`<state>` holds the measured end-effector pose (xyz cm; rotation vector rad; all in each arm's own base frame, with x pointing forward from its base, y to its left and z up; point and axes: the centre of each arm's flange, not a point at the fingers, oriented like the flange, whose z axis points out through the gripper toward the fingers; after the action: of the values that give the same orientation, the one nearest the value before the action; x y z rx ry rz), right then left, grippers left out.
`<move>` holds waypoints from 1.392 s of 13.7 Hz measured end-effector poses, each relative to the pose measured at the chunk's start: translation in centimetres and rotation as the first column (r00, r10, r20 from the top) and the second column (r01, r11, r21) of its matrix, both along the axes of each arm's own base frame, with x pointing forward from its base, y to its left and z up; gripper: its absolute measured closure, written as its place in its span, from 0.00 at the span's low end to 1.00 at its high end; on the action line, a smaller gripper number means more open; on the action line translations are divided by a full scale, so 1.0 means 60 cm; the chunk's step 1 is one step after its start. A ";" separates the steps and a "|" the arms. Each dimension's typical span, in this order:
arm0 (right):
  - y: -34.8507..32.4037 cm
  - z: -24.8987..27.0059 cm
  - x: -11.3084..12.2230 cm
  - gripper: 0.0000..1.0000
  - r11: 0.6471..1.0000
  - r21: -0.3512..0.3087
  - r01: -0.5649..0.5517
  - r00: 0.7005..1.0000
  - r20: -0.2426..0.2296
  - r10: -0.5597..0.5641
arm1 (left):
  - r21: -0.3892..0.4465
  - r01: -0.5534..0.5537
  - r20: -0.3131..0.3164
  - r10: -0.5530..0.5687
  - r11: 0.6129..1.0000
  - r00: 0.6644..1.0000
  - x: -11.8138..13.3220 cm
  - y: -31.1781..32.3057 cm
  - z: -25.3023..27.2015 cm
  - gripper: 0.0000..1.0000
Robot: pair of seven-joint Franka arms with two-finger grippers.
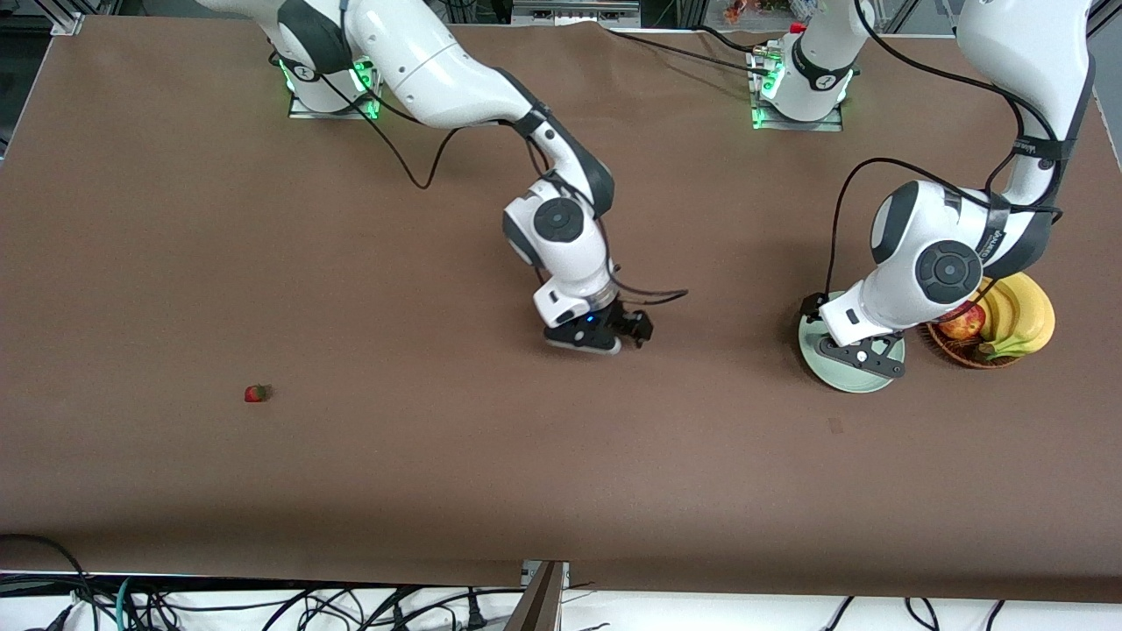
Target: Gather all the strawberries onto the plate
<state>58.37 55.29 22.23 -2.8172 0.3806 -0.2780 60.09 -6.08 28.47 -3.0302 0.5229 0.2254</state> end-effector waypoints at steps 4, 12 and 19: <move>-0.191 0.068 0.136 0.00 0.988 -0.109 -0.106 0.994 -0.042 0.102 | -0.063 -0.106 -0.018 0.105 0.992 0.994 -0.008 -0.109 0.023 0.00; -0.478 0.058 0.245 0.00 0.937 -0.201 -0.285 0.949 -0.196 0.247 | -0.119 -0.395 0.019 0.399 0.911 0.917 -0.075 -0.409 -0.079 0.00; -0.770 0.041 0.284 0.00 0.846 -0.273 -0.459 0.869 -0.337 0.363 | -0.182 -0.467 0.070 0.486 0.865 0.871 -0.092 -0.481 -0.132 0.00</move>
<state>75.40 9.08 24.67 -3.1917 -0.2662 0.1615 54.57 -34.93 20.57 -3.2502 -0.2457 0.0268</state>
